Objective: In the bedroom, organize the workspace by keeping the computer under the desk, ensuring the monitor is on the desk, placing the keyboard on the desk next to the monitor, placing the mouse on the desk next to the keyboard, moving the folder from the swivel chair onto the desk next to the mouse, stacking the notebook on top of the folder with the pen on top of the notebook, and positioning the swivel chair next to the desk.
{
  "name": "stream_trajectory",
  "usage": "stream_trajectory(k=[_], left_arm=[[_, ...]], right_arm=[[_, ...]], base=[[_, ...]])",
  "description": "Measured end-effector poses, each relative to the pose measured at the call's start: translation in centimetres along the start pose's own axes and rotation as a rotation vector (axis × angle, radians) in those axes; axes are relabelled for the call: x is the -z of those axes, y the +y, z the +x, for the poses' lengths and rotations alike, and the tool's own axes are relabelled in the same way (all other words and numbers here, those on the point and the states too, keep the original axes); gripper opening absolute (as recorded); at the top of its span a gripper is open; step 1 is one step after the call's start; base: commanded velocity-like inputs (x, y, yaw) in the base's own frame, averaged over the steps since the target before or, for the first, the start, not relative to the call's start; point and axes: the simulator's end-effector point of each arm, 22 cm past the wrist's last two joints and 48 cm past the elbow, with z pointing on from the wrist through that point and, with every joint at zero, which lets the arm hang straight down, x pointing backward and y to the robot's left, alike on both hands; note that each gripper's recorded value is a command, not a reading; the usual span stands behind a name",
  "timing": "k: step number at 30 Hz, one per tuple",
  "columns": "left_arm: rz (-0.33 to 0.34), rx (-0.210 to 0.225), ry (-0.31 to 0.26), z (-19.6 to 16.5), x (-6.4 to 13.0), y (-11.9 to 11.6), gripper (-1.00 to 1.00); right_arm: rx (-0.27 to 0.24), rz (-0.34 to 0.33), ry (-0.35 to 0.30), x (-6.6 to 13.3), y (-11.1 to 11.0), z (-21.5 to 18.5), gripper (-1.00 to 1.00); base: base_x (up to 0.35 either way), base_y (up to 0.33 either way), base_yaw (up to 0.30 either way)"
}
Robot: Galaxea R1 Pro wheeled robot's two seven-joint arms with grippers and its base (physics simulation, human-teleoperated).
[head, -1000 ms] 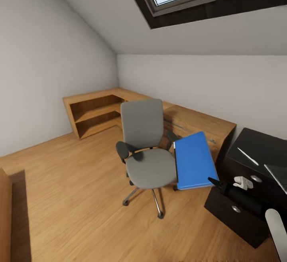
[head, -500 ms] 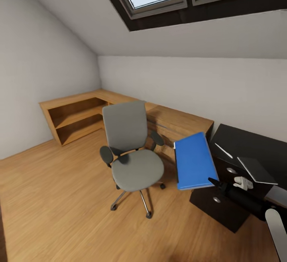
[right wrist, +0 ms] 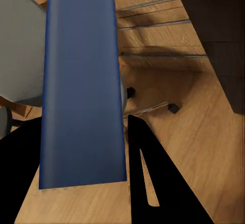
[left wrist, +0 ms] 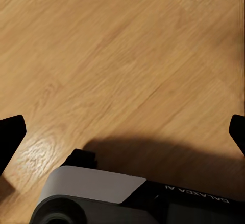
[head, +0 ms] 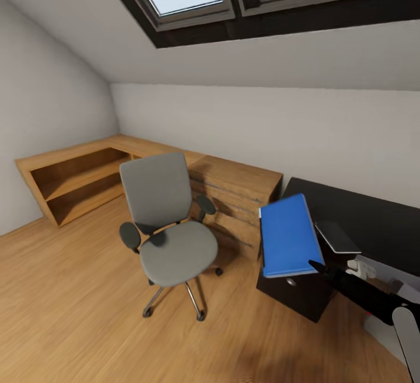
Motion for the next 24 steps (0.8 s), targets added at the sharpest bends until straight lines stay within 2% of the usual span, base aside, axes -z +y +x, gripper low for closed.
stream_trajectory(k=[14,24], left_arm=[[0.000,0.000,0.001,-0.7,1.9,0.1,1.00],[-0.001,0.000,0.001,-1.3,3.1,0.1,1.00]], right_arm=[[-0.007,0.006,-0.005,1.1,0.7,-1.5,-1.00],[-0.008,0.008,-0.006,1.8,1.5,-2.5,-1.00]], base=[[0.000,0.000,-0.283],[0.000,0.000,-0.025]])
